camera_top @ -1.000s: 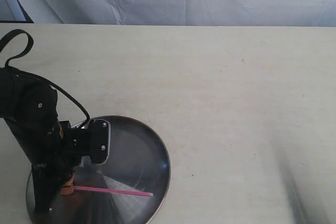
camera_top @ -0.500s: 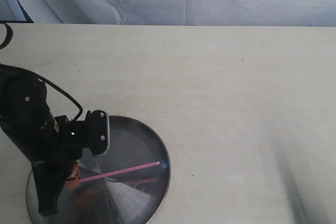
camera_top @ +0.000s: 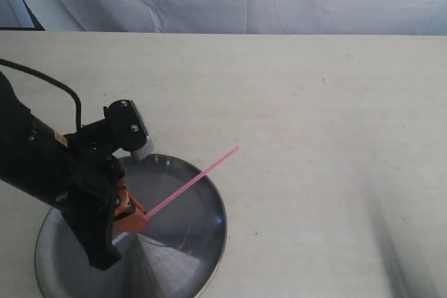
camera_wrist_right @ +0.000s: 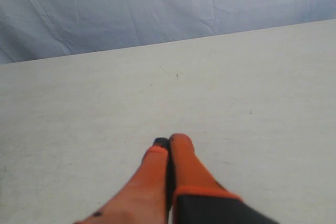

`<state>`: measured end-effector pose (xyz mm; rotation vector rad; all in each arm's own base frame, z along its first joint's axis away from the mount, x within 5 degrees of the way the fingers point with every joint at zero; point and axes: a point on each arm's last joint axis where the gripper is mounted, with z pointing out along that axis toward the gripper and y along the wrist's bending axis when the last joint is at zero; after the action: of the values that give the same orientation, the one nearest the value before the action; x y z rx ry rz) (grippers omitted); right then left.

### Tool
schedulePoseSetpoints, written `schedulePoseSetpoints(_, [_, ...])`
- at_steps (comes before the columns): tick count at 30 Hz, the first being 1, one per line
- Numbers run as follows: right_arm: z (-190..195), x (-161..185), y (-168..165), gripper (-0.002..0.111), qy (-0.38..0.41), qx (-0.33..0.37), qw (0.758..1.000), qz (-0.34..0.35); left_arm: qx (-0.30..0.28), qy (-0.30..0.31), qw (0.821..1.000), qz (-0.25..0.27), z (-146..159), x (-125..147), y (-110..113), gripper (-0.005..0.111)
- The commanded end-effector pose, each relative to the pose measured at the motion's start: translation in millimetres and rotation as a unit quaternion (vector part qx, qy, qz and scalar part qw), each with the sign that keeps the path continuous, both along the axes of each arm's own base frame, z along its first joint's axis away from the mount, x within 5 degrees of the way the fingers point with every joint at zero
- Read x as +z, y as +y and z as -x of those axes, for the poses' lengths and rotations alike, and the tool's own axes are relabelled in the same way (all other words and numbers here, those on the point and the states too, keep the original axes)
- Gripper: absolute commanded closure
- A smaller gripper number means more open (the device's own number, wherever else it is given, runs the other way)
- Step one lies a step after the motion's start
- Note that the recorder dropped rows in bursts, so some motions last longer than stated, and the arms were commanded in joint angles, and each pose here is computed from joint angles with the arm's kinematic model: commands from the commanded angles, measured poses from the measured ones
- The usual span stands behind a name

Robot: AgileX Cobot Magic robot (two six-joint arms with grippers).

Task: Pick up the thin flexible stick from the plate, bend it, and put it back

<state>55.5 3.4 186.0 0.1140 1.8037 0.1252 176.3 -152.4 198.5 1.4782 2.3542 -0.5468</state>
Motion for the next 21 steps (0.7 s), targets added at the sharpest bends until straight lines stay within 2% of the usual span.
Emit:
schedulePoseSetpoints(1, [-0.9, 4.7, -1.5, 0.108, -0.034, -0.008, 0.999, 0.006, 0.028, 0.027, 0.998, 0.055, 5.7, 10.7, -6.8, 0.107])
schedulePoseSetpoints(4, [-1.2, 6.6, -2.0, 0.108, -0.045, -0.010, 0.999, 0.012, 0.027, 0.027, 0.996, 0.084, 6.0, 16.0, -10.8, 0.107])
schedulePoseSetpoints(8, [-1.3, 7.2, -4.9, 0.108, -0.048, -0.009, 0.994, 0.097, 0.028, 0.026, 0.991, 0.125, 3.4, 25.4, -17.8, 0.107])
schedulePoseSetpoints(13, [-1.4, 8.3, -5.0, 0.108, -0.054, -0.010, 0.994, 0.098, 0.023, 0.016, 0.985, 0.169, -2.4, 42.3, -26.4, 0.107])
schedulePoseSetpoints(16, [-2.1, 16.6, -5.3, 0.108, -0.099, -0.016, 0.990, 0.099, 0.025, 0.009, 0.983, 0.182, -5.9, 50.3, -29.5, 0.107])
schedulePoseSetpoints(18, [-1.9, 26.9, -5.6, 0.108, -0.156, -0.028, 0.986, 0.045, 0.027, 0.007, 0.982, 0.188, -7.2, 53.3, -30.7, 0.107])
schedulePoseSetpoints(21, [0.4, 39.9, -10.0, 0.108, -0.229, -0.056, 0.968, -0.088, 0.024, 0.000, 0.981, 0.195, -9.0, 57.8, -32.2, 0.107])
